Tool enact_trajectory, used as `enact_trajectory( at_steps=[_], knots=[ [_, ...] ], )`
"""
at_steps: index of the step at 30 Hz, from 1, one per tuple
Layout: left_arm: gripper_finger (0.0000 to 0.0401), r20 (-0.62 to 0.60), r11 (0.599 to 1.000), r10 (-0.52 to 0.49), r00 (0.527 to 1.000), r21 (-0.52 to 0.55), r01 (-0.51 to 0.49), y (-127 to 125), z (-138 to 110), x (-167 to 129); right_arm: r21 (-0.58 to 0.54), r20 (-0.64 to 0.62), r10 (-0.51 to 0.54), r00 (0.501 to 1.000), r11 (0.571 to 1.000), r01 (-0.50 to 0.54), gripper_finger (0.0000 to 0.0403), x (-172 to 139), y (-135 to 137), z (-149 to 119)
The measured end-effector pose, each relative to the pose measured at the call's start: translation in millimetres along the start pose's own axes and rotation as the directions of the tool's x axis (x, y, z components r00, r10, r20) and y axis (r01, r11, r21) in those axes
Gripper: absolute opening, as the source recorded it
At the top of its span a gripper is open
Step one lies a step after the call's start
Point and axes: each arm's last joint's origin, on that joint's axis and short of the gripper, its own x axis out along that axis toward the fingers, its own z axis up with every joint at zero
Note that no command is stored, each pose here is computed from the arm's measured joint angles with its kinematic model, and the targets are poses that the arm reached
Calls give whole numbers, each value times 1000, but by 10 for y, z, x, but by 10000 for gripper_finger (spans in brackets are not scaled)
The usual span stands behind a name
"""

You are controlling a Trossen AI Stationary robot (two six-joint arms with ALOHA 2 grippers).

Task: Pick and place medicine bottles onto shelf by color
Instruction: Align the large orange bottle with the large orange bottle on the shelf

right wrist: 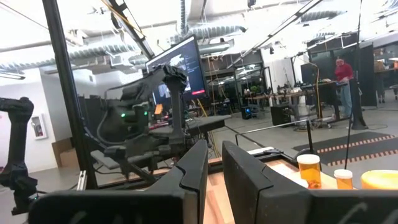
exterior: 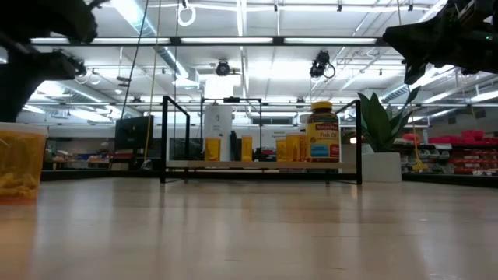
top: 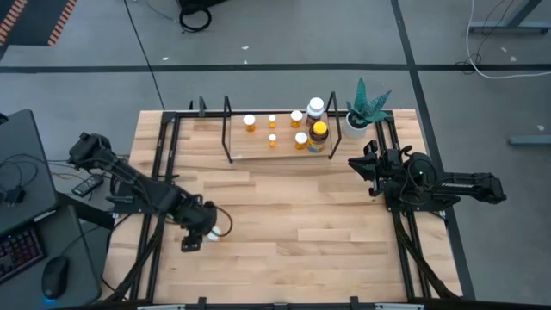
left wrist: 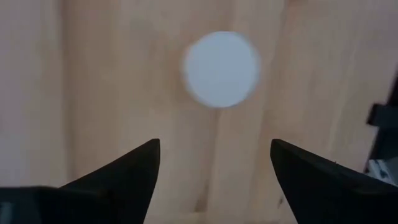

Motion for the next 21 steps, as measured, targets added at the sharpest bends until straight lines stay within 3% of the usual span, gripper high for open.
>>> enact_trajectory(
  at_steps=[4, 8, 16, 21],
  knots=[
    [322, 45, 1000, -26, 999, -11, 26, -76, -61, 153, 0, 0, 0, 1000, 1000, 0, 57, 0, 0, 0],
    [327, 55, 1000, 14, 998, -2, -13, -92, -40, 277, 0, 0, 0, 1000, 1000, 0, 57, 0, 0, 1],
    [327, 57, 998, 40, 998, 37, -43, -165, 122, 605, 0, 0, 0, 1000, 1000, 0, 57, 0, -1, -1],
    [327, 40, 997, 62, 997, 37, -64, -206, 255, 664, 0, 0, 0, 1000, 1000, 0, 57, 0, 0, 0]
  ],
)
